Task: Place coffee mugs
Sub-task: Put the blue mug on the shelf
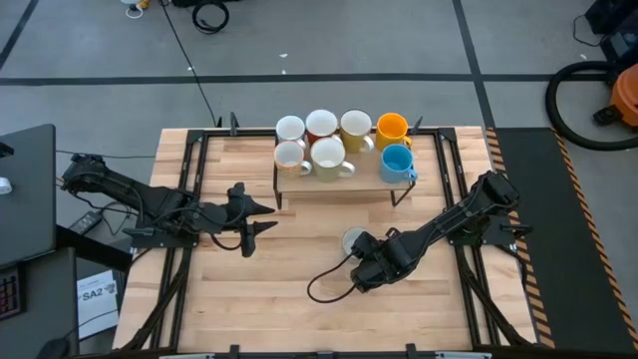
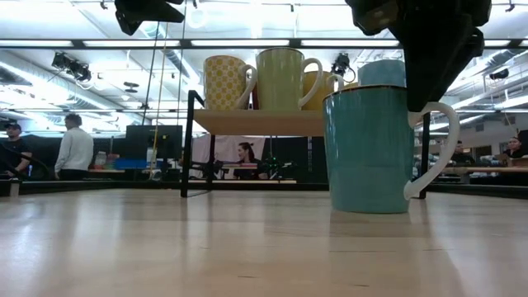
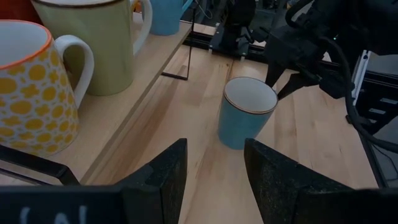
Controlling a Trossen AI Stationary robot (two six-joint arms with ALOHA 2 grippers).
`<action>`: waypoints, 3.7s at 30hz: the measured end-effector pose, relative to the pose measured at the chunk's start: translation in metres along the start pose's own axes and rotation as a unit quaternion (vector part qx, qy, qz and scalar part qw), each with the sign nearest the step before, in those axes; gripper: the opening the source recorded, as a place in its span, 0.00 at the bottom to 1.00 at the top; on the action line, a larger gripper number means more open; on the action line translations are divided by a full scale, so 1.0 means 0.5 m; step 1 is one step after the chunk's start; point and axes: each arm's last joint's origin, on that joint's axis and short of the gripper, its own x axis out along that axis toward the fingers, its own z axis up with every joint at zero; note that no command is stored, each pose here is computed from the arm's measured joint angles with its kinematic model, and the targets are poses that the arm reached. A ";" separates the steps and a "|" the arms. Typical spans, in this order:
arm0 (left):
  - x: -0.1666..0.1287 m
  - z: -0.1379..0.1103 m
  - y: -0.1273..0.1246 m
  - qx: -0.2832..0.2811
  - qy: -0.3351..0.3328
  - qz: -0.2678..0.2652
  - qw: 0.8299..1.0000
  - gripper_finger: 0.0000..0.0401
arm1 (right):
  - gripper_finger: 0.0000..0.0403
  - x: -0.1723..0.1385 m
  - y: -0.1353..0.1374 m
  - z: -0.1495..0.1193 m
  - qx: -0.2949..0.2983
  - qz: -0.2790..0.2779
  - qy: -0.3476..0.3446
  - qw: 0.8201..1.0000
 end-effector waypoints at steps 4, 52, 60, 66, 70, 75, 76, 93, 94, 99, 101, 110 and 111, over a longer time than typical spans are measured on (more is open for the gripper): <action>0.000 0.000 0.000 0.000 0.000 0.000 1.000 0.42 | 0.32 0.000 0.000 0.000 0.000 0.000 0.000 1.000; 0.000 0.000 0.000 0.000 0.000 0.000 1.000 0.42 | 0.17 -0.077 -0.007 0.039 -0.040 -0.017 0.009 0.999; 0.000 0.000 0.000 0.002 0.000 0.000 1.000 0.42 | 0.17 -0.177 -0.035 0.070 -0.043 -0.051 -0.004 0.998; 0.000 0.000 0.000 0.002 0.000 0.000 1.000 0.42 | 0.17 -0.225 -0.047 0.105 -0.050 -0.019 -0.044 0.998; 0.000 0.000 0.000 0.002 0.000 0.000 1.000 0.42 | 0.17 -0.242 -0.062 0.128 -0.055 -0.015 -0.061 0.997; 0.000 0.000 0.000 0.002 0.000 0.000 1.000 0.42 | 0.17 -0.268 -0.097 0.146 -0.054 -0.010 -0.084 0.995; 0.000 0.000 0.000 0.002 0.000 0.000 1.000 0.42 | 0.17 -0.275 -0.105 0.149 -0.050 -0.008 -0.089 0.995; 0.000 0.000 0.000 0.001 0.000 0.000 1.000 0.42 | 0.17 -0.406 -0.285 0.160 0.022 0.019 -0.220 0.975; 0.000 0.000 0.000 0.001 0.000 0.000 1.000 0.42 | 0.17 -0.408 -0.293 0.162 0.024 0.013 -0.227 0.973; 0.000 0.000 0.000 0.000 0.000 0.000 1.000 0.42 | 0.17 -0.409 -0.316 0.179 0.028 -0.019 -0.247 0.969; 0.000 0.000 0.000 0.000 0.000 0.000 1.000 0.42 | 0.17 -0.403 -0.317 0.188 0.020 -0.033 -0.246 0.969; 0.000 0.000 0.000 0.000 0.000 0.000 1.000 0.42 | 0.17 -0.346 -0.280 0.234 -0.016 -0.092 -0.217 0.972; 0.000 0.000 0.000 0.000 0.000 0.000 1.000 0.42 | 0.17 -0.340 -0.276 0.238 -0.020 -0.099 -0.215 0.971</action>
